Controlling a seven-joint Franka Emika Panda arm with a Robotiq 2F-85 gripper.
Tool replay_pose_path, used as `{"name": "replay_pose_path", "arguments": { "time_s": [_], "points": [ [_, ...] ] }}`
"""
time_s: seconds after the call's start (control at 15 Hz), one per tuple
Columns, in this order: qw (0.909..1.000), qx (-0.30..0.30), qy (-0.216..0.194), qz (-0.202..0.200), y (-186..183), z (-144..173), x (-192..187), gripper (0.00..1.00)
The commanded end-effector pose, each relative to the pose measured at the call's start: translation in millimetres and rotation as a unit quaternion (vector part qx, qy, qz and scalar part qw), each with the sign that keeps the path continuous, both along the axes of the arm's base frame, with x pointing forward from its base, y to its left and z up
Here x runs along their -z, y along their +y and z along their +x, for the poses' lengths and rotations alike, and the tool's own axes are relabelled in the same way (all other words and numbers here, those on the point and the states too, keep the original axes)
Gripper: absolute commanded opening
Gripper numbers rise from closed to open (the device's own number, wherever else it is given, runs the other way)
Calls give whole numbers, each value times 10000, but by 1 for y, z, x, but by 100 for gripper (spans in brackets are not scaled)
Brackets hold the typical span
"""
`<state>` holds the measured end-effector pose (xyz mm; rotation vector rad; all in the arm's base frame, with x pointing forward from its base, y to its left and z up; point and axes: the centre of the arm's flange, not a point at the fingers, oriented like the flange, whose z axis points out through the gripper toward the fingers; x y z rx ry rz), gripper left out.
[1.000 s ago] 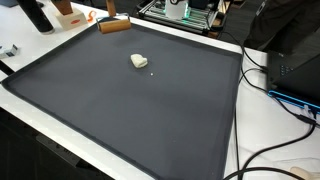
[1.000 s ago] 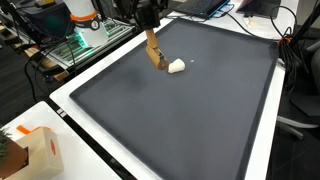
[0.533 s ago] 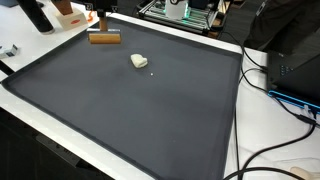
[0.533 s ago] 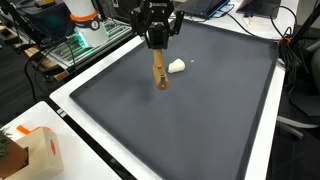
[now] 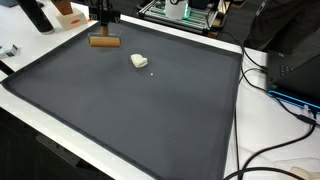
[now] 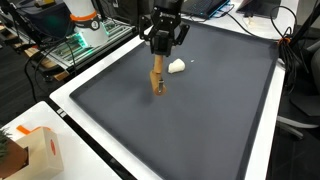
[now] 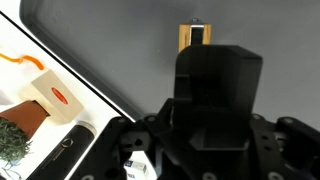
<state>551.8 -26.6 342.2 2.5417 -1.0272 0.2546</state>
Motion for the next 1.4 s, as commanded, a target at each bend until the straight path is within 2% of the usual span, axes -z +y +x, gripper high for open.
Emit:
{"name": "replay_pose_path", "arguments": {
  "time_s": [0.0, 0.33, 1.33],
  "points": [
    [9986, -46, 203, -478, 14, 9, 10, 23],
    [9952, -274, 453, -819, 35, 11, 31, 23],
    [9863, -678, 763, -1300, 57, 14, 62, 23]
  ]
}}
